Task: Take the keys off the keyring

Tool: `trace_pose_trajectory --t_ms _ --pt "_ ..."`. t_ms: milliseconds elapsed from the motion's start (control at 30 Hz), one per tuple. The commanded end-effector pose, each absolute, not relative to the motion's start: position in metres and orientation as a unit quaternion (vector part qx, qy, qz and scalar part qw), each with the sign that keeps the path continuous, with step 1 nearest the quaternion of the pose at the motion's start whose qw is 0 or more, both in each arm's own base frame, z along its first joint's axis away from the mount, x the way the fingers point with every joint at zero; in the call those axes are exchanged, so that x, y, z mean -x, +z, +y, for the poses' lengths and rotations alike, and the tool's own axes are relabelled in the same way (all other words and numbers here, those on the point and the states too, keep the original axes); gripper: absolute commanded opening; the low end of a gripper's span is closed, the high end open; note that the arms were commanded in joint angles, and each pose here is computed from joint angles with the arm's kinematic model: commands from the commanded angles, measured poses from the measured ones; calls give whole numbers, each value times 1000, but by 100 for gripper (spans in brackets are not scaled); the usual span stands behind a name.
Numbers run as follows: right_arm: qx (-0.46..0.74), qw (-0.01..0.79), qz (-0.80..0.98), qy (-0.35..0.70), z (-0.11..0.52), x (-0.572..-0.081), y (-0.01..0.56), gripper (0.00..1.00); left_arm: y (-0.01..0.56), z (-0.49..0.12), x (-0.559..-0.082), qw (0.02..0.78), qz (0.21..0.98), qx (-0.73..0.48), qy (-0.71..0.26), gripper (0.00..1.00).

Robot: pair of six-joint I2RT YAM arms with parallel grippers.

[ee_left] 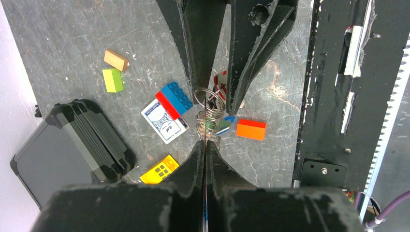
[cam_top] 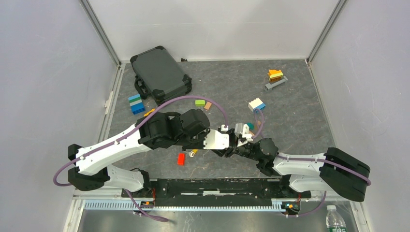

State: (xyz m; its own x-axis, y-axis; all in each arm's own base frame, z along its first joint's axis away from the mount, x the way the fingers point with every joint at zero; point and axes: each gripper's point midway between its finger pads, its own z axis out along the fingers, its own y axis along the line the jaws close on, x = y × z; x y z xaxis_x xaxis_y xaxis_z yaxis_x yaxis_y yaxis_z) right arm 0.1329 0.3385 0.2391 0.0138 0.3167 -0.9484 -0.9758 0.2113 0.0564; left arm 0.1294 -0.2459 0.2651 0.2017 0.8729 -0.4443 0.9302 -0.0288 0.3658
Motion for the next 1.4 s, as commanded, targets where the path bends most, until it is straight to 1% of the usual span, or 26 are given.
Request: trace_pose_trajectory --t_ms 0,333,633,767,1033,1367 --pt "335 642 439 533 341 -133 266 34 284 -250 -133 329 618 -712 -49 2" --pt "345 641 471 498 337 -141 249 20 291 -244 -135 342 621 -704 -45 2" --pt "346 647 486 475 333 -148 246 0 293 -241 -134 347 620 -702 -46 2" --pt "347 653 502 449 330 -155 246 0 292 -240 -134 347 623 -699 -46 2" --pt "377 675 562 294 308 -194 251 0 291 -240 -137 383 639 -665 -58 2" --pt "414 715 540 159 272 -211 312 0 293 -248 -135 446 659 -595 -116 2"
